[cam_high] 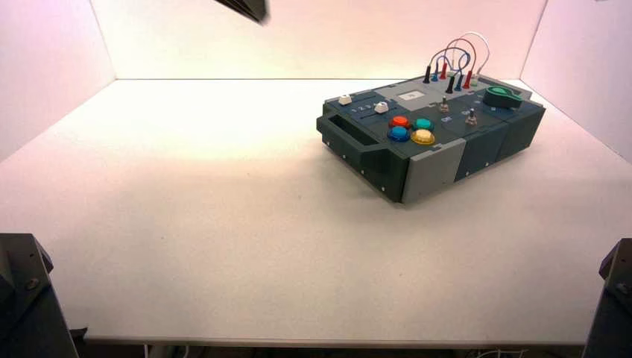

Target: Rotate the box counterclockwise.

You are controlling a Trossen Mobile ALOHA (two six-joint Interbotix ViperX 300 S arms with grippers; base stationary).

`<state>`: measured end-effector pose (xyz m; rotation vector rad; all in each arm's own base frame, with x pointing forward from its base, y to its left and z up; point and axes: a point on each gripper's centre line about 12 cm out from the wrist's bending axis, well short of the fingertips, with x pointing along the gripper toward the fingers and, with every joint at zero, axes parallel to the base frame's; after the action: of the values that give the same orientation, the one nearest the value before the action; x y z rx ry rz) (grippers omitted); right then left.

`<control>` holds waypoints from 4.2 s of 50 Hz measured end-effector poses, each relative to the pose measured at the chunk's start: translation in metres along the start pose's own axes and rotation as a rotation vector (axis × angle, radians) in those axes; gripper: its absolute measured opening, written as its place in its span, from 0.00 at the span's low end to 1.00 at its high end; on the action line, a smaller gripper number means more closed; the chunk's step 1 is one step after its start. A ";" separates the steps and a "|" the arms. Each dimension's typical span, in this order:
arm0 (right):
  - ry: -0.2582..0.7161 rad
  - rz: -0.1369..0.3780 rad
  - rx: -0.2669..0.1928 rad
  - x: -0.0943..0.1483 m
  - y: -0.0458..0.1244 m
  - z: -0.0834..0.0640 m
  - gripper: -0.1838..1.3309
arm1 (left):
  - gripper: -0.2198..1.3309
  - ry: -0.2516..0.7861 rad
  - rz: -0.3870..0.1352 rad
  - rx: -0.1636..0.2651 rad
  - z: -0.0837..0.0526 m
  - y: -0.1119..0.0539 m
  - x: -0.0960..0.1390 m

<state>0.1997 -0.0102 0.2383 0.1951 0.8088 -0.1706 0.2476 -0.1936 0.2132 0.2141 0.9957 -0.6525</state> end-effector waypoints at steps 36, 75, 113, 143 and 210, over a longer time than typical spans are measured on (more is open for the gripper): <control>0.278 -0.085 0.015 0.010 -0.014 -0.049 0.03 | 0.04 0.115 -0.052 0.171 0.021 -0.031 0.065; 0.481 -0.143 0.026 0.096 -0.015 -0.036 0.03 | 0.04 0.174 -0.056 0.219 0.023 -0.030 0.098; 0.470 -0.141 0.042 0.119 -0.017 -0.034 0.03 | 0.04 0.187 -0.008 0.226 0.034 0.012 0.145; 0.479 -0.142 0.039 0.121 -0.017 -0.036 0.03 | 0.04 0.235 0.001 0.202 0.025 0.030 0.157; 0.480 -0.132 0.037 0.171 -0.013 -0.023 0.03 | 0.04 0.260 -0.011 0.239 0.026 0.029 0.182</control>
<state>0.2967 -0.0303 0.0970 0.2214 1.2981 -0.2690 0.3512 -0.2574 0.0730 0.5144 1.1676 -0.7667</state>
